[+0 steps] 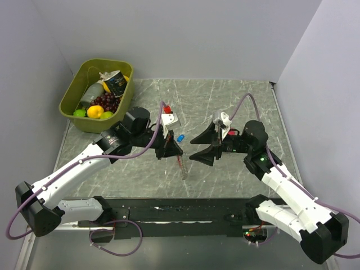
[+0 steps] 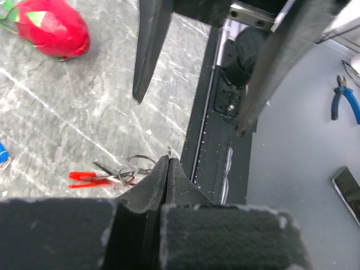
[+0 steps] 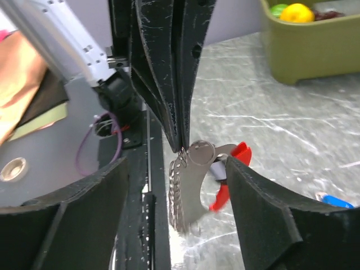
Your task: Put the keys on the keyring
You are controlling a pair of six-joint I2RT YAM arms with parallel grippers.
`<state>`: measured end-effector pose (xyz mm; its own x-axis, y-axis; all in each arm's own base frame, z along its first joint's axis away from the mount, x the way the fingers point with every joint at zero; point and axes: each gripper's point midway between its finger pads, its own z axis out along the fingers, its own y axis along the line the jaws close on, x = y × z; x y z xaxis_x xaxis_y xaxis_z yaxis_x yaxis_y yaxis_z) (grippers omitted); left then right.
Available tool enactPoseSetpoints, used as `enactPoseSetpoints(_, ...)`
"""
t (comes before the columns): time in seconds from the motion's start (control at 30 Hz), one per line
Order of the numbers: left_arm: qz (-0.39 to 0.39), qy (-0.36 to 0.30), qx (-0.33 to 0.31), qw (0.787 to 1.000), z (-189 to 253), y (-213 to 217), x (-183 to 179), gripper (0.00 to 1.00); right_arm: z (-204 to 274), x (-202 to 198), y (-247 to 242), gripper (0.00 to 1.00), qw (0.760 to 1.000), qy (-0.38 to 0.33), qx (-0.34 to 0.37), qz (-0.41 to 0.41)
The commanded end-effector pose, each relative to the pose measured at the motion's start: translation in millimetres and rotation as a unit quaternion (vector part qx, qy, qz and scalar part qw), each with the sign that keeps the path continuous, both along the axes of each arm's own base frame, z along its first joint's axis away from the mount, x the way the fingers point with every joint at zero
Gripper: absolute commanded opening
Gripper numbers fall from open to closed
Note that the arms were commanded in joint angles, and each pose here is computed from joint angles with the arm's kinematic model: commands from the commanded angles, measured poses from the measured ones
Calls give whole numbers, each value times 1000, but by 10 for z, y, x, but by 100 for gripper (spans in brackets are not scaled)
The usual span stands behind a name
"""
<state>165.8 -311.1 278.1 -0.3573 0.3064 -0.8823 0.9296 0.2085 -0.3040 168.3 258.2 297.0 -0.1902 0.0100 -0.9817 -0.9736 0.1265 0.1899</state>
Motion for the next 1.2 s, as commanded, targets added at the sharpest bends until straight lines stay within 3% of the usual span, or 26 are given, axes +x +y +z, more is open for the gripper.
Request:
enactPoseSetpoints(0.0, -45, -13, -22, 999, 119, -30, -114, 1, 184, -61, 67, 71, 998, -21, 17, 53)
enactPoseSetpoints(0.37, -79, -8, -10, 997, 49, -58, -157, 1, -60, 50, 163, 47, 997, 32, -20, 69)
enactPoseSetpoints(0.9, -82, -13, -16, 996, 93, -93, -137, 1, -264, -35, 254, 47, 992, 57, -49, 105)
enactPoseSetpoints(1.1, -81, -11, -16, 997, 79, -107, -124, 1, -323, -49, 290, 29, 989, 77, -59, 111)
enactPoseSetpoints(1.13, -82, -10, -16, 996, 79, -105, -129, 1, -316, -50, 299, 24, 989, 79, -60, 112)
enactPoseSetpoints(1.17, -81, -11, -15, 997, 75, -103, -127, 1, -333, -34, 303, 9, 989, 83, -61, 110)
